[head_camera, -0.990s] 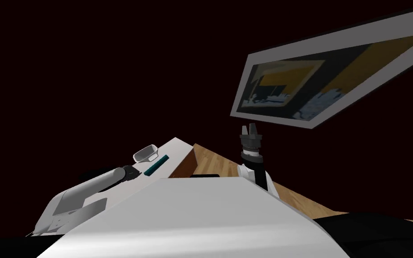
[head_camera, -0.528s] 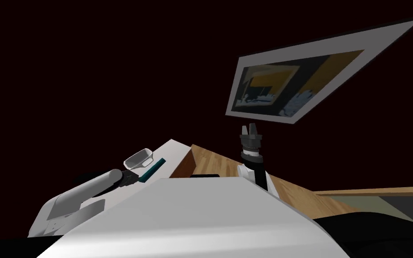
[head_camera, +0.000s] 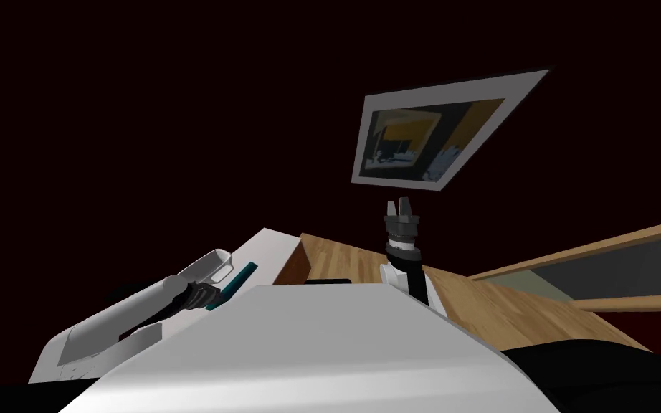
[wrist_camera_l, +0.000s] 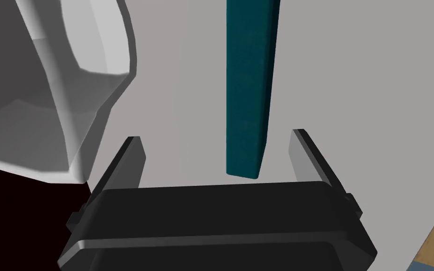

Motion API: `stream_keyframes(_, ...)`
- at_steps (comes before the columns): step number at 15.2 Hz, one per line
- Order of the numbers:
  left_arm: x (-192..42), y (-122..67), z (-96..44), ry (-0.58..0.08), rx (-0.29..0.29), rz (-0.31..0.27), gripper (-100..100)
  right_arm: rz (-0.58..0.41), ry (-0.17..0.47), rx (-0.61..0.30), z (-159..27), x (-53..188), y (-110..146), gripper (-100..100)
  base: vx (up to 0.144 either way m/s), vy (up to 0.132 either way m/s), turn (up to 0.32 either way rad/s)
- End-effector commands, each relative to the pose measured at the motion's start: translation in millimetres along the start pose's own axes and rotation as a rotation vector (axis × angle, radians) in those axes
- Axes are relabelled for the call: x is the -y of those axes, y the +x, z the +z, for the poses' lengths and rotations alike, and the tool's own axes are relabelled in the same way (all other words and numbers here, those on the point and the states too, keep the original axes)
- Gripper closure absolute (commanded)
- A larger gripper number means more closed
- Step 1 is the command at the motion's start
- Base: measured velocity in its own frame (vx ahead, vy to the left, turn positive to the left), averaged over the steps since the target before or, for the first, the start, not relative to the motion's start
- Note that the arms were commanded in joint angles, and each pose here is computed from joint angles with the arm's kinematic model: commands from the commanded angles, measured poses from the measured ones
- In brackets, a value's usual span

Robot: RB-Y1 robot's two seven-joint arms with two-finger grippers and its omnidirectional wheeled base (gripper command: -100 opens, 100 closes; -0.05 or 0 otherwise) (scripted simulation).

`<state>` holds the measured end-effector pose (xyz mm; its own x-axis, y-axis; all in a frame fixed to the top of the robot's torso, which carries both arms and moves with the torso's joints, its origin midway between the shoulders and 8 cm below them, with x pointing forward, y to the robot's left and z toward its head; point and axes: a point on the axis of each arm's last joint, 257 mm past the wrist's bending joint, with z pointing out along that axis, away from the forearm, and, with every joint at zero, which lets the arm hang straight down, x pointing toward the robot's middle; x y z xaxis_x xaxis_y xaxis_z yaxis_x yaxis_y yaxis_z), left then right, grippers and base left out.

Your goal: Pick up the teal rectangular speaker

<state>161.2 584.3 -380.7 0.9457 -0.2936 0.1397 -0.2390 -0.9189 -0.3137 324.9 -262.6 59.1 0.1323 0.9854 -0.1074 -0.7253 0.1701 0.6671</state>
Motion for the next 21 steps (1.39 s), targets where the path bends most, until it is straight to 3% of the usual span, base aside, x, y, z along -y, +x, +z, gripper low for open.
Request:
stream_keyframes(1, -12, -7.1, 1.1, -0.05, 0.015, -0.025, -100, 0.0, 0.0, 0.0, 0.0, 0, 0, 0, -0.015, 0.057, -0.211)
stream_keyframes(10, -51, -27.5, 0.4, -0.213, 0.046, -0.128, -100, 0.0, 0.0, 0.0, 0.0, 0, 0, 0, -0.013, 0.052, -0.186)
stream_keyframes(16, -52, -19.1, 21.6, -0.192, 0.037, -0.108, -100, 0.0, 0.0, 0.0, -0.1, 0, 0, 0, -0.003, 0.006, 0.009)
stream_keyframes(17, -52, -20.4, 17.2, -0.195, 0.039, -0.111, -100, 0.0, 0.0, 0.0, -0.1, 0, 0, 0, 0.0, 0.0, 0.0)
stream_keyframes(18, -51, -20.1, 18.1, -0.193, 0.038, -0.11, 100, 0.0, 0.0, 0.0, -0.1, 0, 0, 0, 0.0, 0.0, 0.0)
stream_keyframes(21, -52, -20.1, 18.1, -0.195, 0.038, -0.111, 100, 0.0, 0.0, 0.0, -0.1, 0, 0, 0, 0.0, 0.0, 0.0)
